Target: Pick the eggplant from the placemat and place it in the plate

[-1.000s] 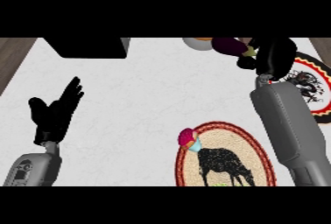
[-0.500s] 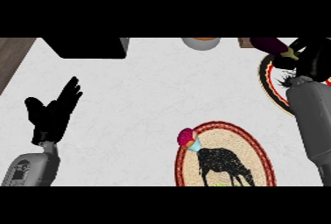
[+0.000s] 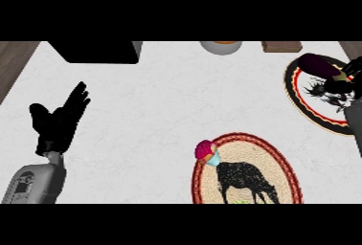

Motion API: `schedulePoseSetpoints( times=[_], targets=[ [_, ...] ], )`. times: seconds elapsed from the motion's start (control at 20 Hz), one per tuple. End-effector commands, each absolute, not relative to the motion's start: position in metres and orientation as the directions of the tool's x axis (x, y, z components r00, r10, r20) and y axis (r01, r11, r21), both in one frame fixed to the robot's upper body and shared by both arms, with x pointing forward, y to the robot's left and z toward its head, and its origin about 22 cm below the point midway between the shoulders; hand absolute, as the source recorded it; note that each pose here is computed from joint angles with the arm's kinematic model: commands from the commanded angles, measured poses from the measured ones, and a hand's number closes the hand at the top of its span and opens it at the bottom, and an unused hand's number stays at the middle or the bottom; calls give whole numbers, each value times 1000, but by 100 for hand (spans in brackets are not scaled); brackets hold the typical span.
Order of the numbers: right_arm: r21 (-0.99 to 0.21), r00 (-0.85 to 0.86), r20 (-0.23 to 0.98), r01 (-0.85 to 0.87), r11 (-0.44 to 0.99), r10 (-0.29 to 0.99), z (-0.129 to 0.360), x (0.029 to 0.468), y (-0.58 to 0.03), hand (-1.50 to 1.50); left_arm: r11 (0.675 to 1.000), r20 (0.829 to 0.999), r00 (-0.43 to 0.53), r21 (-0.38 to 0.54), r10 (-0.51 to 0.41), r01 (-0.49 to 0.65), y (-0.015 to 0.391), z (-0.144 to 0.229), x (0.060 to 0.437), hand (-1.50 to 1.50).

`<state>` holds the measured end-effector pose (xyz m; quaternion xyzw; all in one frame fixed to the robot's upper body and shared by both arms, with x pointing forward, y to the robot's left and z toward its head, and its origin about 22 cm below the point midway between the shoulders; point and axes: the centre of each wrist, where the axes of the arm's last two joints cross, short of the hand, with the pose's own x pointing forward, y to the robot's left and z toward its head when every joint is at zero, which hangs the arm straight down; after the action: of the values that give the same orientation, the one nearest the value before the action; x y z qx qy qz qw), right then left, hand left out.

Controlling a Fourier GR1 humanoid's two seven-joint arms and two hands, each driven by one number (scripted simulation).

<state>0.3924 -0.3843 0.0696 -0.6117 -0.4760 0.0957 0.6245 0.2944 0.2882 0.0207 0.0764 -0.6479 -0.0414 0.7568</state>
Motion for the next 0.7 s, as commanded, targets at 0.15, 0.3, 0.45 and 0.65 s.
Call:
schedulePoseSetpoints(
  times=[0.15, 0.3, 0.45, 0.65],
  targets=[
    [-806, 548, 591, 390, 445, 591, 46, 377, -415, -150, 987, 976, 152, 161, -157, -14, 260, 10, 279, 0],
    [-800, 460, 599, 385, 460, 656, 56, 368, -440, -150, 985, 974, 159, 166, -158, -37, 281, 11, 287, 0],
    [-787, 383, 591, 468, 403, 710, 56, 366, -442, -150, 985, 973, 164, 171, -163, -36, 276, 11, 286, 0],
    [-638, 142, 676, 604, 478, 723, 71, 378, -426, -150, 985, 974, 160, 167, -159, -41, 281, 17, 282, 0]
  ],
)
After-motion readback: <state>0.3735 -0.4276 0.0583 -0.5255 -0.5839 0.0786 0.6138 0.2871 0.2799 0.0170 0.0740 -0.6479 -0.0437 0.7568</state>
